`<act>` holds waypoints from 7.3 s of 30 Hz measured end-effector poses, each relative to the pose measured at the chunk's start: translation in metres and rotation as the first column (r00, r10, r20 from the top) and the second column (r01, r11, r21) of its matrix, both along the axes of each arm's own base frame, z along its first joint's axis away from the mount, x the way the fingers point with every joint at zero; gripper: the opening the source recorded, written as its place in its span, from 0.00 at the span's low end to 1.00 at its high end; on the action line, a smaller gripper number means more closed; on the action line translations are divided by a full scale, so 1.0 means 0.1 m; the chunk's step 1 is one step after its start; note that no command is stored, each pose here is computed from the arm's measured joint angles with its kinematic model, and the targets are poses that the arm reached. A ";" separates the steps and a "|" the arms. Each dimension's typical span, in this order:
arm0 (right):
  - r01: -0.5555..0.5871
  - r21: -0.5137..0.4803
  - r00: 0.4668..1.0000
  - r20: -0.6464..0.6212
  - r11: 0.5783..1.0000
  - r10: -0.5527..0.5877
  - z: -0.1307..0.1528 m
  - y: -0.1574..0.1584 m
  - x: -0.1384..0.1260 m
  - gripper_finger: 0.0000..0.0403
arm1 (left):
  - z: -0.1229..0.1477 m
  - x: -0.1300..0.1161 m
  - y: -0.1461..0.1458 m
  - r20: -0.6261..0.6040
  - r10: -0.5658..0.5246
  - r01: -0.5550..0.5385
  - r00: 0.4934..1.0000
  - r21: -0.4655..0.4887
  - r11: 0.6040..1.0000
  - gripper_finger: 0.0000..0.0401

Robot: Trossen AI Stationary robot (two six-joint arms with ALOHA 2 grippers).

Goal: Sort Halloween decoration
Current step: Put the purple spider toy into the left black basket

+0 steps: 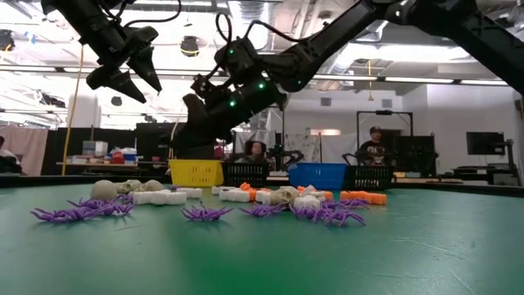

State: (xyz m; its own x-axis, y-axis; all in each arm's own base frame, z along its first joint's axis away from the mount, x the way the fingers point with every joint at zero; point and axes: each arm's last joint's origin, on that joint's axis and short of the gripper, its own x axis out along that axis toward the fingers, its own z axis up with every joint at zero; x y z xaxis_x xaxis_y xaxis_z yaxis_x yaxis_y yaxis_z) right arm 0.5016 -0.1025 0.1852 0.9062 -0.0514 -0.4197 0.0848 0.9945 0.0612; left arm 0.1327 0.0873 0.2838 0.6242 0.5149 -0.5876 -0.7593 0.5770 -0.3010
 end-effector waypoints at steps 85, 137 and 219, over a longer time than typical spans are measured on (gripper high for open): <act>0.132 0.048 0.990 -0.051 0.990 -0.130 0.05 0.09 -0.03 0.04 | 0.00 0.00 0.00 -0.016 0.005 -0.005 1.000 0.016 1.000 0.64; 0.206 -0.009 0.956 -0.212 0.978 -0.203 0.74 -1.04 -0.89 0.30 | 0.00 0.00 0.00 -0.006 0.013 -0.013 1.000 0.009 1.000 0.64; -0.321 -0.013 0.784 -0.565 0.947 0.258 -0.40 2.62 -0.98 0.40 | -0.03 -0.02 -0.01 -0.114 -0.062 0.070 0.991 0.062 0.996 0.64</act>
State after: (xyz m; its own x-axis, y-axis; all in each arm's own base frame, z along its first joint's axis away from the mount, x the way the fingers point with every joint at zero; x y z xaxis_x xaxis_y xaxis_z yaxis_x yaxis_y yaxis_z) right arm 0.4035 0.1591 0.1449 0.5037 0.1045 -0.8576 -0.2203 0.9754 -0.0106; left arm 0.1302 0.0862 0.2804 0.5904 0.5146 -0.6218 -0.7455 0.6429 -0.1758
